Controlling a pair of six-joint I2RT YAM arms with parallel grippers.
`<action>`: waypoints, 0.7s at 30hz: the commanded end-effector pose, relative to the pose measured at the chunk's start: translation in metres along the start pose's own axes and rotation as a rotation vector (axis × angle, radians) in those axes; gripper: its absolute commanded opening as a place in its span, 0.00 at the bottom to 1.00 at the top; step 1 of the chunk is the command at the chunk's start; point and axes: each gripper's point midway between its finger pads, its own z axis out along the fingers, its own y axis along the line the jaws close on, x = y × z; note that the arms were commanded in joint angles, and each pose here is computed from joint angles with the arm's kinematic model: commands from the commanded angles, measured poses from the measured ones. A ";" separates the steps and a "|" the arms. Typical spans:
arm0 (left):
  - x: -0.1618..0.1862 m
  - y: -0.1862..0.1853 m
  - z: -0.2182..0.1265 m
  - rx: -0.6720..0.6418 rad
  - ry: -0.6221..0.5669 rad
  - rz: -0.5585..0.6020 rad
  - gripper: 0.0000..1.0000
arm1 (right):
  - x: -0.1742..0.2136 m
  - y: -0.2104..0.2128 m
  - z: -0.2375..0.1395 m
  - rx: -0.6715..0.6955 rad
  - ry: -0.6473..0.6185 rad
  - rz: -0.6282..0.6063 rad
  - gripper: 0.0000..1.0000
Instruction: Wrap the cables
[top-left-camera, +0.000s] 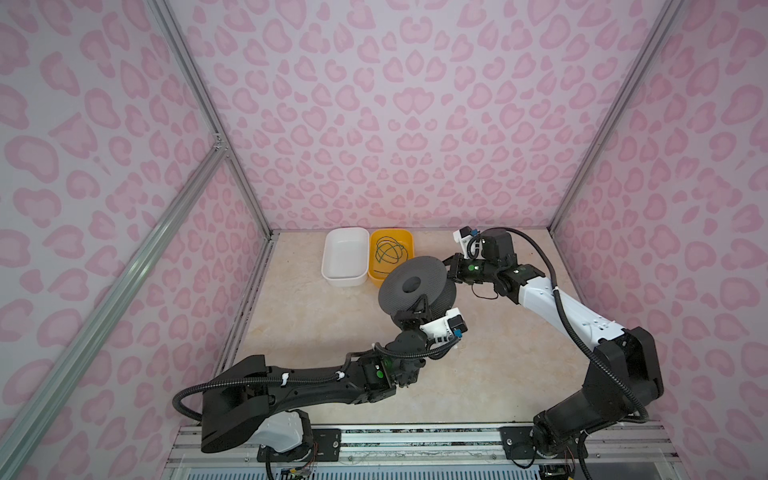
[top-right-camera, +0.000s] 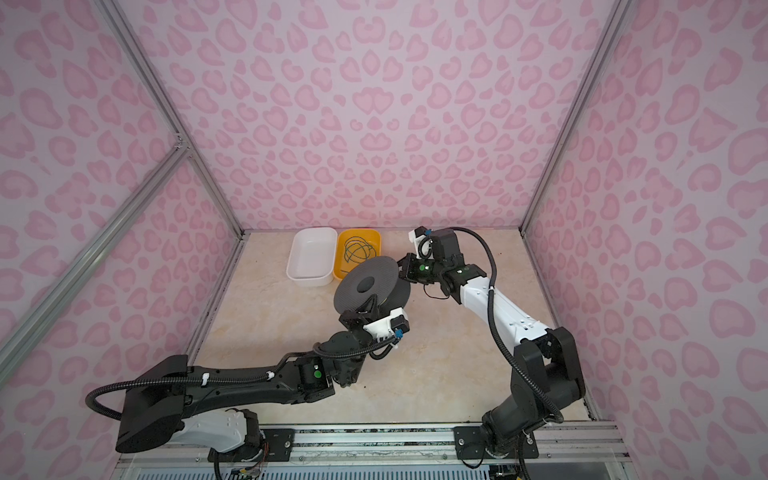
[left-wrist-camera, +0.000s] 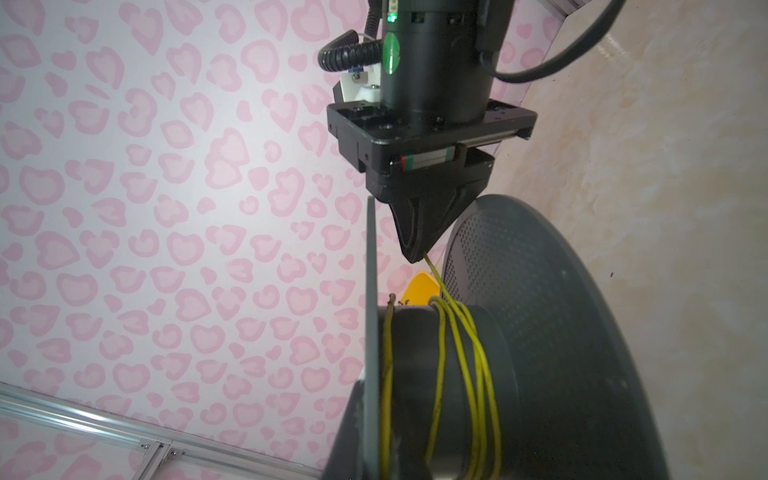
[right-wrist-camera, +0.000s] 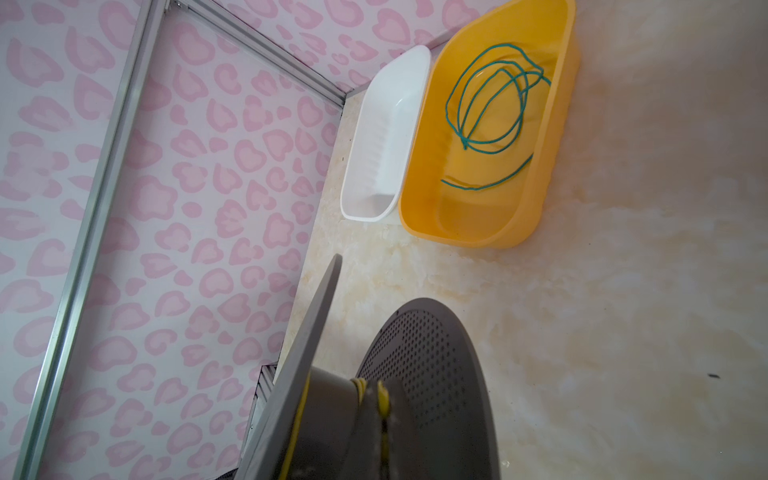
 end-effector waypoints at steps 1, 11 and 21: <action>-0.035 0.013 -0.004 -0.003 -0.153 -0.101 0.04 | -0.024 0.018 -0.005 -0.134 -0.106 0.022 0.00; -0.026 0.035 -0.021 -0.025 -0.195 -0.245 0.03 | -0.018 0.018 -0.016 -0.308 -0.126 0.206 0.00; -0.031 0.056 -0.032 -0.031 -0.247 -0.305 0.03 | -0.008 0.000 -0.012 -0.265 -0.114 0.298 0.00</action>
